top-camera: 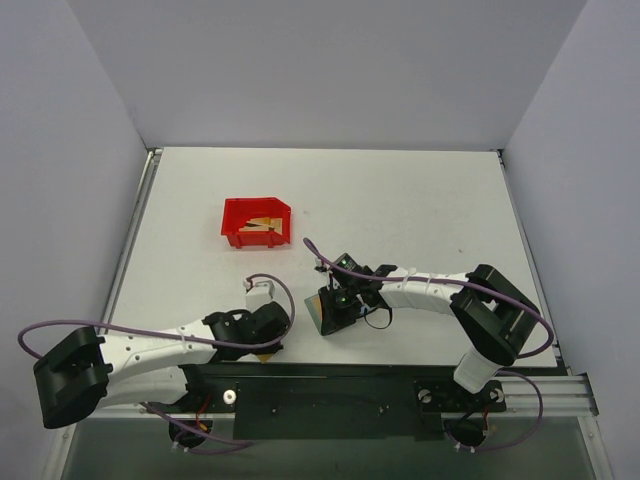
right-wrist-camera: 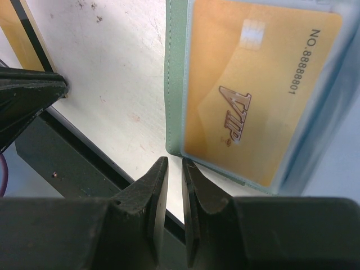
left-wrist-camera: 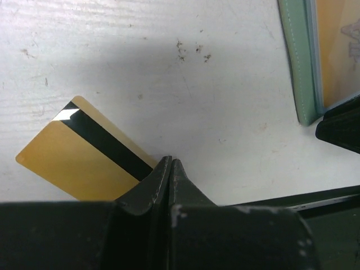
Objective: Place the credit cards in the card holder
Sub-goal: Move the credit card to the corner of the board.
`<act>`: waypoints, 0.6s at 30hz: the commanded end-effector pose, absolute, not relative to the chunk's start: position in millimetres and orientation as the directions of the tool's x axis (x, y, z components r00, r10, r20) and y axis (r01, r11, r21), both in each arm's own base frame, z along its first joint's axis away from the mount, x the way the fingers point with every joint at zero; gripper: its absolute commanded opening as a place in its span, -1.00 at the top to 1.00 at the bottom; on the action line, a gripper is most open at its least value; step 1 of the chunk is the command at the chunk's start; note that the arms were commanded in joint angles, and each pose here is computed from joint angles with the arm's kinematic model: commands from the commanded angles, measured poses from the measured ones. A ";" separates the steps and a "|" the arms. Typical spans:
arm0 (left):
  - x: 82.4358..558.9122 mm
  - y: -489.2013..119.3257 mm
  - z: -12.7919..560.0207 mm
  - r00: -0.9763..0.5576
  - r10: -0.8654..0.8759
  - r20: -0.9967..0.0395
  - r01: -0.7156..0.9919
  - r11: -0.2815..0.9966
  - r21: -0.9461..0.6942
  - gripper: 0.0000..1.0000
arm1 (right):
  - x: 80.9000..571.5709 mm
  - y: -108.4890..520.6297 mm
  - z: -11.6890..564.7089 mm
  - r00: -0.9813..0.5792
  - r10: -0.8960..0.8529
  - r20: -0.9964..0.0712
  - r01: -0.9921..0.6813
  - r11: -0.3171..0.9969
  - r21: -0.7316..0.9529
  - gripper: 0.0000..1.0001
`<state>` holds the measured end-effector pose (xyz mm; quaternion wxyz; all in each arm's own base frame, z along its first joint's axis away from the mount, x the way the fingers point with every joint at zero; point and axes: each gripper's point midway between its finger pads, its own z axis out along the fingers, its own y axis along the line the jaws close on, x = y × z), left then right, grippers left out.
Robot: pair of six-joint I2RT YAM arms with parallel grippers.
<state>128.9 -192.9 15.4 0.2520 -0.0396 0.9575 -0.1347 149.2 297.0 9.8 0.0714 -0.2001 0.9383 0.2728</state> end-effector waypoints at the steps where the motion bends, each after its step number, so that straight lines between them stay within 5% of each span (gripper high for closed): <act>1: 102.3 -158.7 -3.7 -0.907 -0.137 -0.399 -0.081 0.985 -0.155 1.00 | 151.9 299.9 14.1 -0.910 -0.333 -0.248 -0.415 0.764 0.494 0.74; 8: 101.8 -150.5 16.7 -0.887 -0.179 -0.425 -0.108 0.977 -0.186 1.00 | 151.4 298.8 13.3 -0.909 -0.336 -0.246 -0.416 0.766 0.490 0.74; 18: 163.2 -171.8 101.3 -0.725 -0.276 -0.631 -0.062 0.939 -0.339 1.00 | 154.8 301.5 19.7 -0.906 -0.326 -0.270 -0.421 0.760 0.496 0.74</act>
